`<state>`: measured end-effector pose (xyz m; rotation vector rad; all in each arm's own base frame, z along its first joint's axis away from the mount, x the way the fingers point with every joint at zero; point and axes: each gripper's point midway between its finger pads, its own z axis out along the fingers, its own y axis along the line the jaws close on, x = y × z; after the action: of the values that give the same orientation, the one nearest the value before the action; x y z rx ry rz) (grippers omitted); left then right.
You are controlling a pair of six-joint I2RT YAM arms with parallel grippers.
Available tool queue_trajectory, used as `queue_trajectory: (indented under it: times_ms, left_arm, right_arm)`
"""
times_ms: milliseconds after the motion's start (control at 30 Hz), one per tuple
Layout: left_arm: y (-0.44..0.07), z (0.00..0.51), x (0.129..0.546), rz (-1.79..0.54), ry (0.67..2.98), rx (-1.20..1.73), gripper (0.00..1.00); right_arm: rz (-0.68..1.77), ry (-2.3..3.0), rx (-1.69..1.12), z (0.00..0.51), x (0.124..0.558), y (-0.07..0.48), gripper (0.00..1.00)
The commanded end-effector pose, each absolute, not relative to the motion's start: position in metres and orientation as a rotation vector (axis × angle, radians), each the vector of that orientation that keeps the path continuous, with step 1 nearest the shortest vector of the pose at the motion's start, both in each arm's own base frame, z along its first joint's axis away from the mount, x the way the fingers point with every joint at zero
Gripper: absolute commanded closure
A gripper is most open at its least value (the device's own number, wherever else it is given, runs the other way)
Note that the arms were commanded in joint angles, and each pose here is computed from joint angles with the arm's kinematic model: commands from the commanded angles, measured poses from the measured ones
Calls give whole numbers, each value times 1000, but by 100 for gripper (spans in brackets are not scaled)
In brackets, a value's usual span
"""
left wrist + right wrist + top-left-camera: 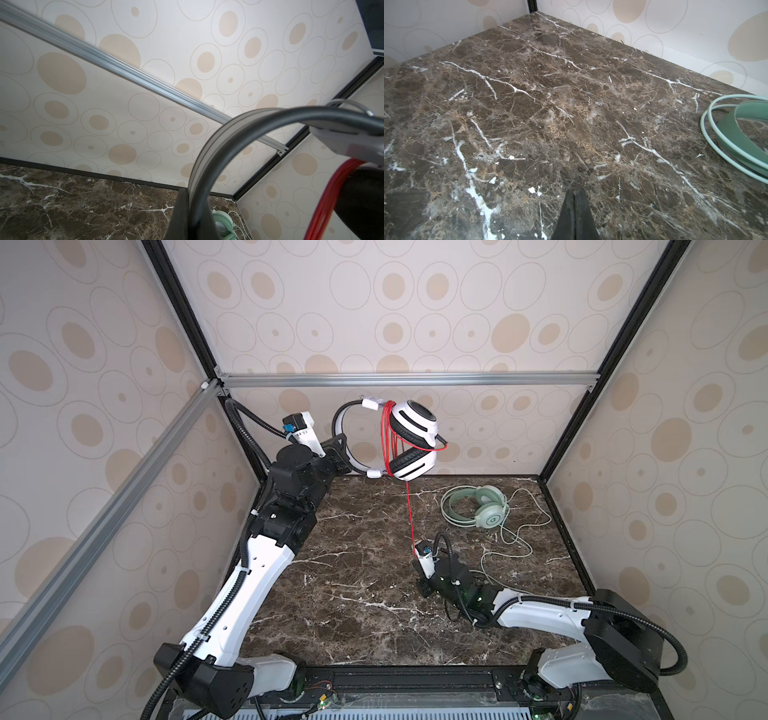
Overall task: Wrap the headphones
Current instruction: 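Draw the red cable down past the earcups with the right gripper, then swing the right gripper up over the headphones while the left gripper lowers them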
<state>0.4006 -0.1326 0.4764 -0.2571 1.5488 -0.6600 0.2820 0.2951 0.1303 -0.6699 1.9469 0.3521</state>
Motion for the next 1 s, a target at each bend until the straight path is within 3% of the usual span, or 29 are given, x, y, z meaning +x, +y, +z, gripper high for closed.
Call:
queue_trajectory:
  times_ms: [0,233,433,667,967]
  left_arm:
    - [-120,538,383,-803,1311,-347,100]
    - [-119,524,386,-786,1337,-358,100]
    - [-103,510,392,-608,1370,-366,100]
    - [-86,489,397,-377,1420,-341,100]
    - [-95,445,392,-124,1548,-167,100]
  right_arm:
    - [280,1961,-694,126,287,302,100]
    - [251,1942,-791,117,275,333,100]
    - [266,1905,-873,130,244,348,100]
    - [292,1855,-949,165,203,352,100]
    - [242,1779,-1004,246,202,348,100]
